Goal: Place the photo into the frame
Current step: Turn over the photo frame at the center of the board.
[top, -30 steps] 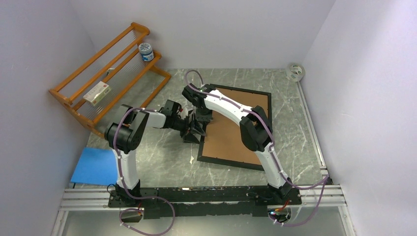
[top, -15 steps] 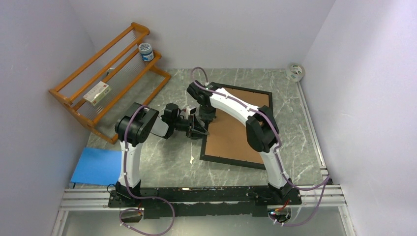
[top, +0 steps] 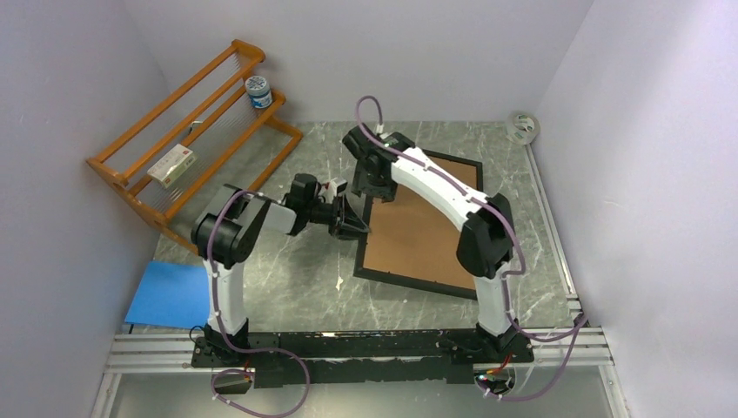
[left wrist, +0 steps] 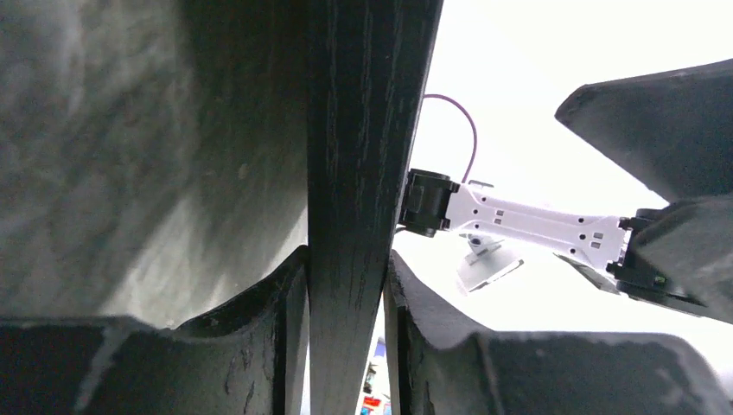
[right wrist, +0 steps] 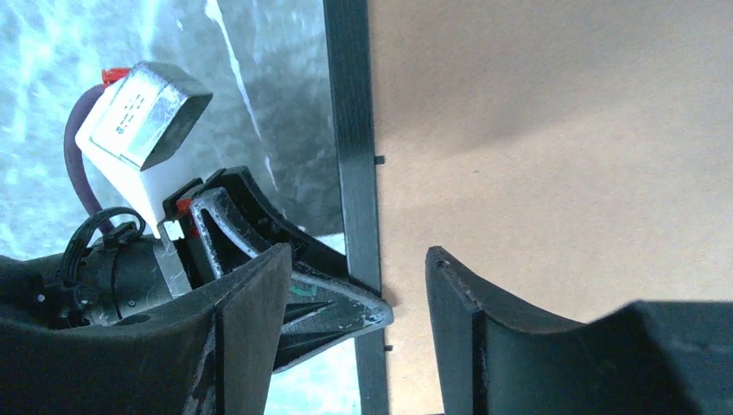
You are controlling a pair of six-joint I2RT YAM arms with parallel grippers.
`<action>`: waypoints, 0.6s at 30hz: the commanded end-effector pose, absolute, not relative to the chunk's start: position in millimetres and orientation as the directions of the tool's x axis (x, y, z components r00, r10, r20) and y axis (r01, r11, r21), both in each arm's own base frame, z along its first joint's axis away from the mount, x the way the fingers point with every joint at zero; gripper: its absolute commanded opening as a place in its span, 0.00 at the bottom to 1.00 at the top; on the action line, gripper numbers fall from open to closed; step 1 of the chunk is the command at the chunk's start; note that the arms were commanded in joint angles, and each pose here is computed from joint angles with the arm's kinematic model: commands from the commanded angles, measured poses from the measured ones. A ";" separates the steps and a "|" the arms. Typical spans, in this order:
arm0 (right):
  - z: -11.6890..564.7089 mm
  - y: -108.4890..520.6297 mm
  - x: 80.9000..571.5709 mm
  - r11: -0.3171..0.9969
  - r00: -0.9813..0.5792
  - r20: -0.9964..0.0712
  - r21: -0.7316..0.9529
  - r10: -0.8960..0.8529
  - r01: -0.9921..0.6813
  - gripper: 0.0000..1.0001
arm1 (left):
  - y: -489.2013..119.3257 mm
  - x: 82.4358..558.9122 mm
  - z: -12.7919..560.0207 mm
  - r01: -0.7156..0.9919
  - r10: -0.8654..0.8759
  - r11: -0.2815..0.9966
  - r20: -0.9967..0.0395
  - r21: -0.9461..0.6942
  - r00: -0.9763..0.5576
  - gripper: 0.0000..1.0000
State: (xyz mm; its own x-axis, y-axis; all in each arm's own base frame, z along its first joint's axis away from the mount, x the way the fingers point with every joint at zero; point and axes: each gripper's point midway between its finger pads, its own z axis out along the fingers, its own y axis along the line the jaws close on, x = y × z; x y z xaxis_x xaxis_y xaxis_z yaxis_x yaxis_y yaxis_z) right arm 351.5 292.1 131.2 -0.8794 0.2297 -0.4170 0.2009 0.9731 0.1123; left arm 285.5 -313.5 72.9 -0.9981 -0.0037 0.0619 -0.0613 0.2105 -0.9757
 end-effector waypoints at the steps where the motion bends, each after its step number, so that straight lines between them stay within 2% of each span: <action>1: 203.3 263.6 366.1 0.951 -0.784 -0.539 0.206 0.307 0.231 0.63 | -308.1 286.3 115.0 0.086 0.068 0.297 -0.069 -0.951 -0.995 0.03; 9: 243.2 231.7 364.2 0.907 -0.765 -0.521 0.375 0.378 0.193 0.65 | -269.9 296.7 148.2 0.173 0.130 0.459 -0.127 -0.872 -0.983 0.03; 13: 252.7 225.2 361.6 0.898 -0.755 -0.538 0.413 0.375 0.152 0.77 | -240.5 310.5 169.3 0.193 0.113 0.535 -0.157 -0.822 -0.981 0.03; 16: 251.5 223.0 360.5 0.890 -0.759 -0.527 0.430 0.382 0.149 0.77 | -213.7 324.7 189.6 0.181 0.079 0.629 -0.169 -0.756 -0.982 0.03; 18: 252.2 222.2 361.2 0.878 -0.761 -0.513 0.454 0.397 0.152 0.75 | -203.8 333.5 211.7 0.194 0.047 0.627 -0.212 -0.754 -0.976 0.03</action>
